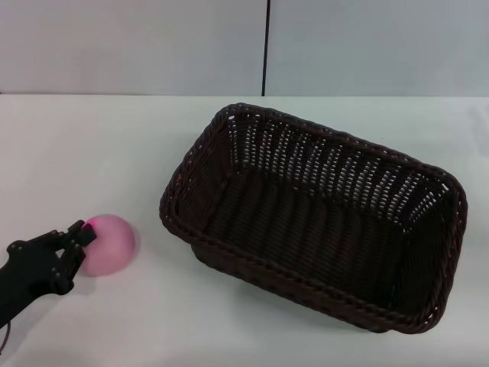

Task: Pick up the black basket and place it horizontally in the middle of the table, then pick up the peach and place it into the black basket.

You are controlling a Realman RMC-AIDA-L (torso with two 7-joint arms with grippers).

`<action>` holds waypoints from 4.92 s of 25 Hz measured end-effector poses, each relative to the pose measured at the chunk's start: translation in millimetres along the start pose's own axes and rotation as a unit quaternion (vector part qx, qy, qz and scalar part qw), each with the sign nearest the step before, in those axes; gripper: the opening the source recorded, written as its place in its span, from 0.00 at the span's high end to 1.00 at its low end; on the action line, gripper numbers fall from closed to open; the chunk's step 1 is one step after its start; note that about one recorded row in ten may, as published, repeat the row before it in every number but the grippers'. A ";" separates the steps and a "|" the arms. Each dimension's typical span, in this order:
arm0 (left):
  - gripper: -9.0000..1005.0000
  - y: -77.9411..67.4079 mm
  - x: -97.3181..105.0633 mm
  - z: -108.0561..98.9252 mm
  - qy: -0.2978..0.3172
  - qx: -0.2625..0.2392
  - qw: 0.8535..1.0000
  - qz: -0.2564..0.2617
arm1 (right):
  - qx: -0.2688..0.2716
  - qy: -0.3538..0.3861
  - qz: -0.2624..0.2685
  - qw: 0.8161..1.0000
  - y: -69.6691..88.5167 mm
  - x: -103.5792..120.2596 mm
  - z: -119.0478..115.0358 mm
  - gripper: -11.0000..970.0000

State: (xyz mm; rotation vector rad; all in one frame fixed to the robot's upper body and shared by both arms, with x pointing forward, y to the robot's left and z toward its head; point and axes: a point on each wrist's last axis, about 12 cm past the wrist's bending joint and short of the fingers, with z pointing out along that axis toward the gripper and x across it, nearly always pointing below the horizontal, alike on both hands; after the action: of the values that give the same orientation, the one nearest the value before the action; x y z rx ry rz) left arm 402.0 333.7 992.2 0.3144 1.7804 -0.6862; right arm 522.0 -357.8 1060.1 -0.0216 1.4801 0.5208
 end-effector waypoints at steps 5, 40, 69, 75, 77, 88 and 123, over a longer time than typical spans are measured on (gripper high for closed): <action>0.87 -0.2 -2.7 0.2 -0.008 0.004 1.000 0.002 | 0.001 0.001 0.001 1.000 0.2 0.8 -0.6 0.61; 0.95 -54.2 -70.1 140.4 -0.070 0.246 0.967 -0.011 | 0.004 0.017 0.015 1.000 15.0 23.6 1.2 0.61; 0.95 -25.9 -59.5 134.0 -0.042 0.144 0.988 0.025 | 0.001 0.020 0.026 0.999 18.8 28.1 1.5 0.61; 0.95 -20.2 -59.7 129.0 -0.043 0.132 0.990 0.033 | 0.000 0.019 0.026 0.999 19.1 27.3 3.5 0.61; 0.95 -16.4 -62.5 126.7 -0.048 0.127 0.990 0.039 | 0.000 0.018 0.026 0.999 19.2 27.1 4.3 0.61; 0.95 -21.3 -68.2 120.6 -0.058 0.171 0.982 0.060 | 0.007 0.024 0.026 0.999 17.6 28.3 4.8 0.61; 0.34 6.4 -43.3 29.7 -0.283 -0.206 0.935 0.054 | 0.023 0.018 0.030 0.999 13.6 28.1 -1.1 0.61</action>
State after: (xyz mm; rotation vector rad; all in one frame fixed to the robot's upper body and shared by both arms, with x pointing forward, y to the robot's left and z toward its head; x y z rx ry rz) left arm 442.5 326.7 1025.5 -0.0718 1.2945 -0.2685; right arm 516.4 -337.0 1037.4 0.0495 1.5307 0.5373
